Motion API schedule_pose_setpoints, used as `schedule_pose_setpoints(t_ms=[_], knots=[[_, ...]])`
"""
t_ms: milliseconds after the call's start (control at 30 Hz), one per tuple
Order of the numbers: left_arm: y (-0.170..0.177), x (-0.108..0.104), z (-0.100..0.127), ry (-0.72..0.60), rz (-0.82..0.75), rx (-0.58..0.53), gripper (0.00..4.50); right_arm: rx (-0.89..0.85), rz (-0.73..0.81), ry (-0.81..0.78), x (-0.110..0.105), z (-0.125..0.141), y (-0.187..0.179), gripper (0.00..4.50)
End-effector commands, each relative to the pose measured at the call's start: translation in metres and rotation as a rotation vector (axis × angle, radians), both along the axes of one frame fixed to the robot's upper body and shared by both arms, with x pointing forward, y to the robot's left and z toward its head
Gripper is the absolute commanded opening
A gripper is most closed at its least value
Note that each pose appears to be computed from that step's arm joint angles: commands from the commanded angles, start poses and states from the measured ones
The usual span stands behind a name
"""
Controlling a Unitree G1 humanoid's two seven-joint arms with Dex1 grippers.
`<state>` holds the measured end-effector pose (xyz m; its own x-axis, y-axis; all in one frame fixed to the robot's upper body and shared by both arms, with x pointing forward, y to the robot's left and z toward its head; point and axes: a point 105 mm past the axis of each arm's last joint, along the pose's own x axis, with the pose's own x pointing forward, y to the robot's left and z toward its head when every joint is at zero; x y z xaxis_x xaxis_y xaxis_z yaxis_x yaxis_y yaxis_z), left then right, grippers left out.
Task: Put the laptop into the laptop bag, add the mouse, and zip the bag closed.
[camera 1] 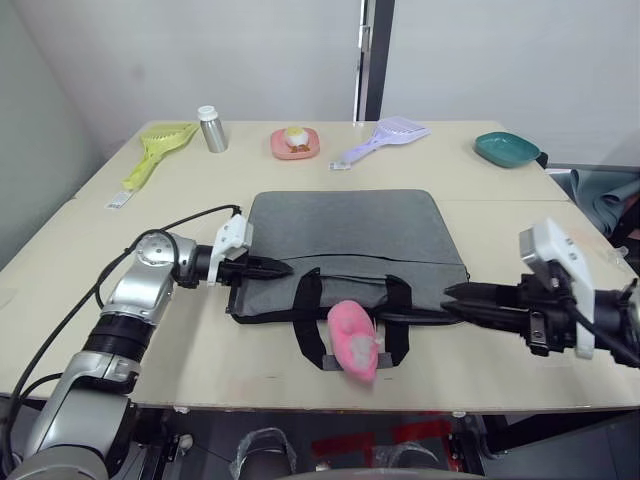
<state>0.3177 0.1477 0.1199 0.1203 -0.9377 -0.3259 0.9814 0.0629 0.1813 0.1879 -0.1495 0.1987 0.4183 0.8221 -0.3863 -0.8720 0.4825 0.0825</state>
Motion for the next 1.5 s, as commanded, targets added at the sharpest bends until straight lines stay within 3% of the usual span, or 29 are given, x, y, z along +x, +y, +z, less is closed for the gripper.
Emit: schedule_pose_setpoints(t_ms=[33, 167, 367, 800, 967, 1033, 1200, 1367, 1500], knots=[[-0.006, 0.004, -0.007, -0.038, -0.042, 0.057, 0.00, -0.027, 0.048, 0.054, -0.007, -0.006, 0.014, 2.54], [-0.008, 0.004, -0.023, -0.041, -0.077, 0.127, 0.00, 0.055, 0.054, 0.231, 0.003, -0.027, 0.040, 3.88], [-0.011, 0.007, -0.027, -0.083, -0.079, 0.154, 0.00, -0.043, 0.000, 0.338, 0.032, -0.062, 0.061, 3.88], [-0.015, 0.005, -0.016, -0.061, -0.066, 0.072, 0.00, -0.160, 0.099, 0.422, 0.036, -0.107, 0.103, 3.88], [-0.007, 0.000, -0.033, 0.059, -0.032, 0.061, 0.00, -0.132, 0.111, 0.417, 0.040, -0.106, 0.104, 2.44], [-0.006, -0.001, -0.040, 0.077, -0.012, 0.056, 0.00, -0.115, 0.125, 0.417, 0.037, -0.103, 0.103, 1.63], [-0.003, -0.003, -0.060, 0.141, 0.030, 0.077, 0.00, -0.041, 0.156, 0.410, 0.032, -0.086, 0.097, 0.06], [-0.004, -0.003, -0.072, 0.189, 0.060, 0.084, 0.00, 0.059, 0.159, 0.383, 0.027, -0.059, 0.084, 0.03], [-0.003, -0.004, -0.078, 0.198, 0.050, 0.114, 0.00, -0.033, 0.064, 0.354, 0.026, -0.063, 0.053, 0.03]])
